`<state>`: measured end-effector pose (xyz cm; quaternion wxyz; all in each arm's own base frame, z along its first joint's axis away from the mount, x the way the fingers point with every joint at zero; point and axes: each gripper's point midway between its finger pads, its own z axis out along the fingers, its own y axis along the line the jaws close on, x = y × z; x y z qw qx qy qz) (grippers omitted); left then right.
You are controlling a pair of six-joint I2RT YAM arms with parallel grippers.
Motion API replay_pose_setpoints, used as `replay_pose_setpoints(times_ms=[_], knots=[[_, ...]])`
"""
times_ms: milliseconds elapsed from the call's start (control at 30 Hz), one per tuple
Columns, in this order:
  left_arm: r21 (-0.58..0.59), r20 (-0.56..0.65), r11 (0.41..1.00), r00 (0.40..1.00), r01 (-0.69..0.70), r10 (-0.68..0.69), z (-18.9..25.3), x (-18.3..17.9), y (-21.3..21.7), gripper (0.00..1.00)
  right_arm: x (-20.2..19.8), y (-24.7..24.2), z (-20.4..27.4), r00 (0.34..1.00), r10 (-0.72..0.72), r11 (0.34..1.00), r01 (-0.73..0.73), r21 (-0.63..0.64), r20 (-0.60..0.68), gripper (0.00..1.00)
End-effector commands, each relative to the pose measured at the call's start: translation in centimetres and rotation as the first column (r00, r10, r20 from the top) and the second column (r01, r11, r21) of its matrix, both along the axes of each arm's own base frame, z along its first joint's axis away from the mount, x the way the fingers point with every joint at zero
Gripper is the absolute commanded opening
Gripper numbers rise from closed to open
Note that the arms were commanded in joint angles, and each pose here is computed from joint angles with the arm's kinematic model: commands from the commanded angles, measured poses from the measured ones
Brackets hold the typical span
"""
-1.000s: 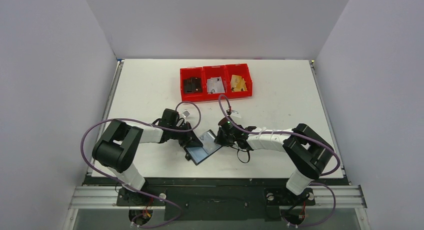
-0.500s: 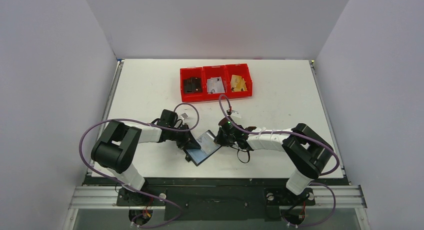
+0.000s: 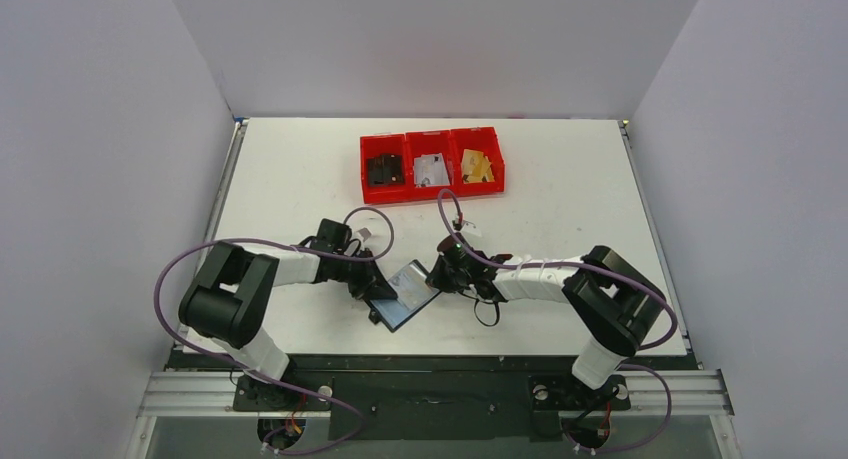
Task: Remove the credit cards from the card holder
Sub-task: Remove the credit card from the card holder.
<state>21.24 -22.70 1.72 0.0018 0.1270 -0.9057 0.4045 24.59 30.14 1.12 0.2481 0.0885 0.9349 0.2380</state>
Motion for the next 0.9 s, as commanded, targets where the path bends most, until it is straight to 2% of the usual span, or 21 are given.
replay_pose_setpoints(times_ms=[0,500,867], knots=[[0.133,-0.037,0.991,0.999,-0.013,0.018,-1.3,-1.1,2.9,0.00,-6.0,-8.6,-7.9,0.972,-0.041,0.938,-0.042,-0.344,-0.231,0.00],[0.118,-0.039,0.993,0.999,-0.023,0.027,-0.7,-1.3,3.1,0.02,-6.1,-8.5,-8.3,0.971,-0.045,0.941,-0.037,-0.336,-0.235,0.00],[0.137,-0.018,0.990,0.999,-0.033,0.036,-0.1,-1.3,3.7,0.00,-6.0,-8.5,-8.5,0.971,-0.045,0.941,-0.038,-0.337,-0.235,0.00]])
